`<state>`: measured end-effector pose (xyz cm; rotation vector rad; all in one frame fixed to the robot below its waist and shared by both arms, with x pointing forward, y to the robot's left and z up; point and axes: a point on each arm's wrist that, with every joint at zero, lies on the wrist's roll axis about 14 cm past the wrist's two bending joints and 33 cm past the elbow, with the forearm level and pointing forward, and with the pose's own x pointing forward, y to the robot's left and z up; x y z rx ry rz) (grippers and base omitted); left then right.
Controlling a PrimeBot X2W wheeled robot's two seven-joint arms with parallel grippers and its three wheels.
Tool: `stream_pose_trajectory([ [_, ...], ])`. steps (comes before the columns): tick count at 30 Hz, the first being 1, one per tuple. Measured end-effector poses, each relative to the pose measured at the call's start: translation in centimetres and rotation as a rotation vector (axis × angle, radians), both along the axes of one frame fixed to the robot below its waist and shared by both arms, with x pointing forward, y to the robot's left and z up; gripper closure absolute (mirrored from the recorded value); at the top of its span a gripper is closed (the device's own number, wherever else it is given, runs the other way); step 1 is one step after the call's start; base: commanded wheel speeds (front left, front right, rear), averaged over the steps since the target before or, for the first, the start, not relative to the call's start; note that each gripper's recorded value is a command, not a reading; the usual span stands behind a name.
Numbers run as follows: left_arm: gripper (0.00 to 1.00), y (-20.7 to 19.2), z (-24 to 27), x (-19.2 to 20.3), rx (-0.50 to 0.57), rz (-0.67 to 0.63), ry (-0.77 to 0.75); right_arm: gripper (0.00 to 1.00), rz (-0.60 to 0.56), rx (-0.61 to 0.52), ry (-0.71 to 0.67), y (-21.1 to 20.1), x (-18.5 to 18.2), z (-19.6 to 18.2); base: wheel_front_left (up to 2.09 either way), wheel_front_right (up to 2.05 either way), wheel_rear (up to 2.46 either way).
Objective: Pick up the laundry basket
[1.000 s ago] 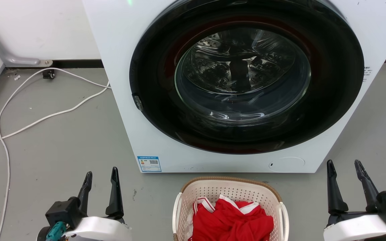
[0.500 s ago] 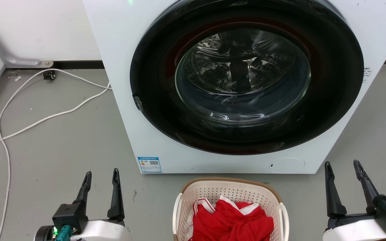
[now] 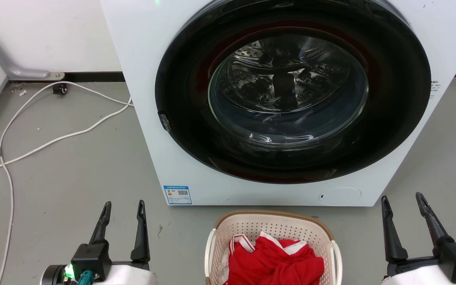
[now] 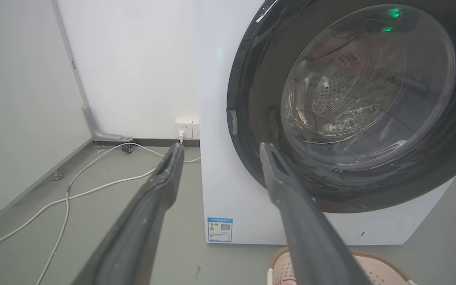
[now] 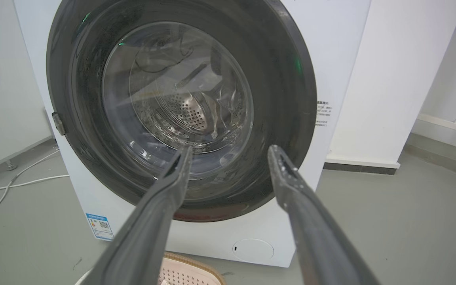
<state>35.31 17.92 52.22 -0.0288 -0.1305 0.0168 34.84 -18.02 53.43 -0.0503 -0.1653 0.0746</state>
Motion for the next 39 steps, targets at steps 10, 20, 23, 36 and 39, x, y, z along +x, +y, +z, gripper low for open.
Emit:
stream_pose_trajectory([
  [10, 0.0, -0.1, -0.2, -0.1, 0.018, -0.005, 0.004, 0.0, -0.008, -0.004, 0.0, -0.3, -0.2, -0.1, 0.0, 0.0, 0.0],
  [20, 0.0, 0.1, -0.4, -0.2, 0.013, 0.005, 0.009, 0.0, -0.011, 0.012, 0.006, -0.4, -0.1, -0.3, 0.0, 0.0, 0.0],
  [23, 0.0, 0.1, -0.4, -0.2, 0.012, 0.006, 0.008, 0.0, -0.01, 0.012, 0.006, -0.4, -0.1, -0.3, 0.0, 0.0, 0.0],
  [36, 0.0, -0.7, -0.7, 0.4, 0.018, -0.015, 0.021, 0.0, -0.057, 0.028, 0.027, -1.9, -0.2, -1.0, 0.0, 0.0, 0.0],
  [39, 0.0, -1.3, -1.0, 1.2, 0.007, -0.049, 0.031, 0.0, -0.079, 0.022, 0.043, -2.7, 0.2, -1.5, 0.0, 0.0, 0.0],
])
